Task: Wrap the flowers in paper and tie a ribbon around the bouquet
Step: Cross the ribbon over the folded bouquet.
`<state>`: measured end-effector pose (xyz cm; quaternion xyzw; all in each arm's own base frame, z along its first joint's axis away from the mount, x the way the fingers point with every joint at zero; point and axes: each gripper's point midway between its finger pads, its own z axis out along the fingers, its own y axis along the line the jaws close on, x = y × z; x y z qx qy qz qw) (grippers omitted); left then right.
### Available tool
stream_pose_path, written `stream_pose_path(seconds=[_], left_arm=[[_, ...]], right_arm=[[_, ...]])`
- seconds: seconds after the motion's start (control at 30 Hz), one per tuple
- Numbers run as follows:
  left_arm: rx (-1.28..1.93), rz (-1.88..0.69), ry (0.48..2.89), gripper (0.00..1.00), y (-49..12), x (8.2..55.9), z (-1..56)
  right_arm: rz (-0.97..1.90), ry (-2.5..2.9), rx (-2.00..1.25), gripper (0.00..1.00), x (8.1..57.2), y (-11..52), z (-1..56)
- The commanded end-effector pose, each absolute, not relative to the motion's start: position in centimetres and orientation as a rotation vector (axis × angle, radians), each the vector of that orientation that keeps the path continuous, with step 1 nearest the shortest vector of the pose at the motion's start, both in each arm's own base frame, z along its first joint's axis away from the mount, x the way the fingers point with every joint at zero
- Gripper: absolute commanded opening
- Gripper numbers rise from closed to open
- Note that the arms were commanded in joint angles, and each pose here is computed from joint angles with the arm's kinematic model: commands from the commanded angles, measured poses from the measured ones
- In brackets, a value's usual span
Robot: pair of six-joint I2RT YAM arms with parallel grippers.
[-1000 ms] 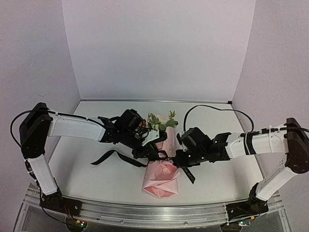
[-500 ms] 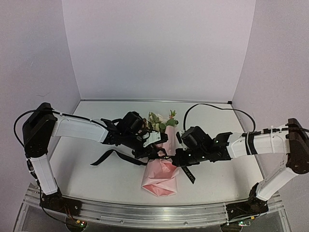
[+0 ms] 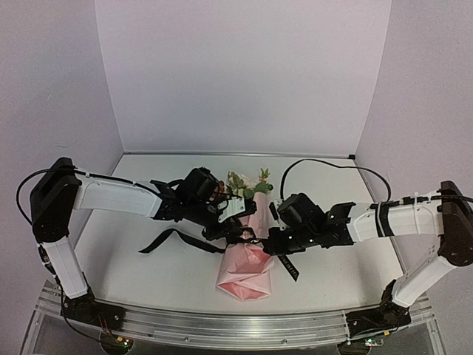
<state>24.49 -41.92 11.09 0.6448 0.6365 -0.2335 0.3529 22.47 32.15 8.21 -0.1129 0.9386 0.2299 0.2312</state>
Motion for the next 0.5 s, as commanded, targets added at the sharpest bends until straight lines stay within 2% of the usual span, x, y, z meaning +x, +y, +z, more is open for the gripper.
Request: stream_pose_path(seconds=[0.0, 0.27, 0.37, 0.47], left_arm=[[1.655, -0.552, 1.629, 0.25, -42.8, 26.1, 11.0], [1.629, -0.520, 1.640, 0.24, -43.3, 27.1, 10.3], [1.624, -0.529, 1.639, 0.17, -43.4, 27.2, 10.5], [1.613, -0.524, 1.646, 0.04, -43.5, 27.4, 10.7]], right_arm=[[0.659, 2.554, -0.329, 0.00, 22.8, 33.1, 9.4], [0.648, 2.559, -0.345, 0.00, 22.6, 32.9, 9.2], [0.655, 2.557, -0.373, 0.00, 22.4, 32.9, 9.1], [0.662, 2.542, -0.423, 0.00, 22.3, 33.1, 9.4]])
